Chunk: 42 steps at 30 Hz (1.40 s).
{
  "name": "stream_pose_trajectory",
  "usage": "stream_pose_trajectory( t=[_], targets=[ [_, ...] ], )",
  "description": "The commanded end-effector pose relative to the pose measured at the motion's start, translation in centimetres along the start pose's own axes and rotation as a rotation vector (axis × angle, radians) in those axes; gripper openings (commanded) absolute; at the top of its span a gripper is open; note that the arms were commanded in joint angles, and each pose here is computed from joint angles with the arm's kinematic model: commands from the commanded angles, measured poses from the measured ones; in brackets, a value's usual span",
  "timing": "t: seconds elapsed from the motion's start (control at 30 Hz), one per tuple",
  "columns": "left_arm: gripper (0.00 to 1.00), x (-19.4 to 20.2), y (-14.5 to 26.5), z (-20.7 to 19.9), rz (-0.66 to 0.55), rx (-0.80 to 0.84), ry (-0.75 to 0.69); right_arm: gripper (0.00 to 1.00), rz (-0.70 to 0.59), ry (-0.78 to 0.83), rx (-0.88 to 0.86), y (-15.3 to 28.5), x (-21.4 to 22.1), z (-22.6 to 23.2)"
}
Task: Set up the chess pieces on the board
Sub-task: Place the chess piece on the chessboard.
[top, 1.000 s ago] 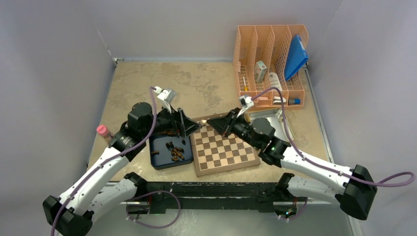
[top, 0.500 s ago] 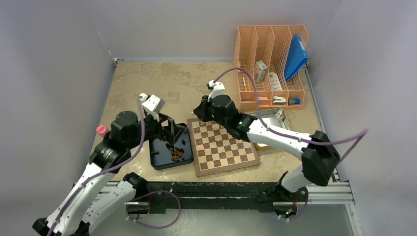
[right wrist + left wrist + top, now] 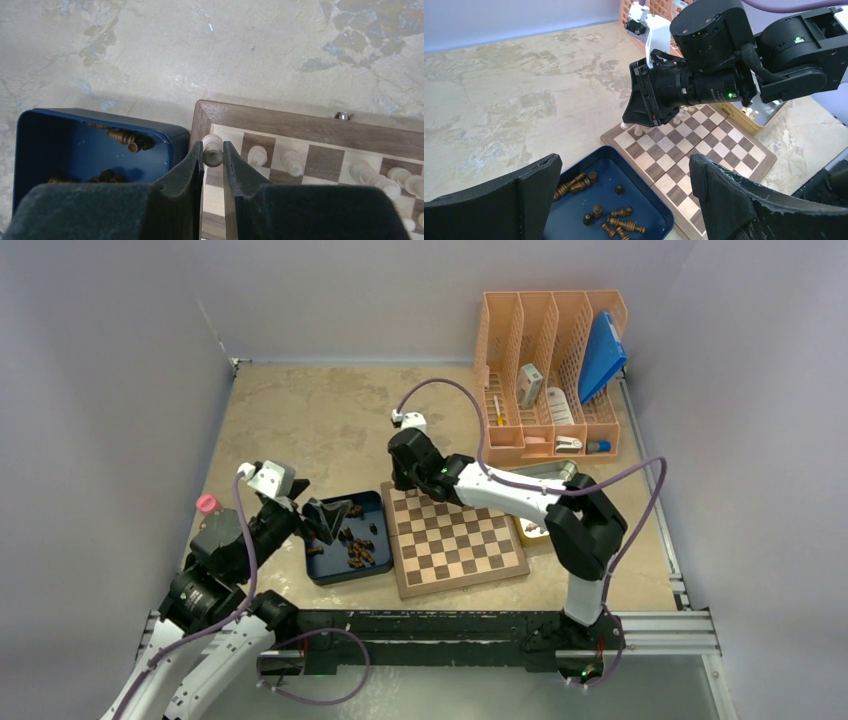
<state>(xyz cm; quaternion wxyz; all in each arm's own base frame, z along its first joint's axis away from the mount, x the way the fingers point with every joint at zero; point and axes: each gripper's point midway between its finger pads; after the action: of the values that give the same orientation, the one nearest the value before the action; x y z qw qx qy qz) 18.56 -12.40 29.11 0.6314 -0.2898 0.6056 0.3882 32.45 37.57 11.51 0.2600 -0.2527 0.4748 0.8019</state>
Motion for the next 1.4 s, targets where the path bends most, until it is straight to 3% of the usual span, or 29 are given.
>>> stream_pose_trajectory(
  t=[0.0, 1.37],
  targets=[
    [1.00, -1.2, 0.4, 1.2, -0.042, -0.065, -0.010, 0.09, -0.031, 0.016, 0.007, -0.2, -1.3, 1.6],
    [1.00, -0.5, 0.3, 0.5, -0.017, -0.021, -0.024, 0.14, 0.051, 0.072, 0.224, -3.2, 3.3, -0.3]
  ],
)
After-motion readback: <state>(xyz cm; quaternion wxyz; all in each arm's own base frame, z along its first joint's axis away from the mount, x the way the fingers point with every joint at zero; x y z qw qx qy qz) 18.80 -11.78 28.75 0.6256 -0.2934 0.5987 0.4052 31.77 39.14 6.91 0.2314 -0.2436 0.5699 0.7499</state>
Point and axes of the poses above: each gripper's point midway between its finger pads, its own y axis back along the fingers, its own z axis along the line the jaws close on, x = y × z, and after that the axes turned 15 degrees about -y, right-handed
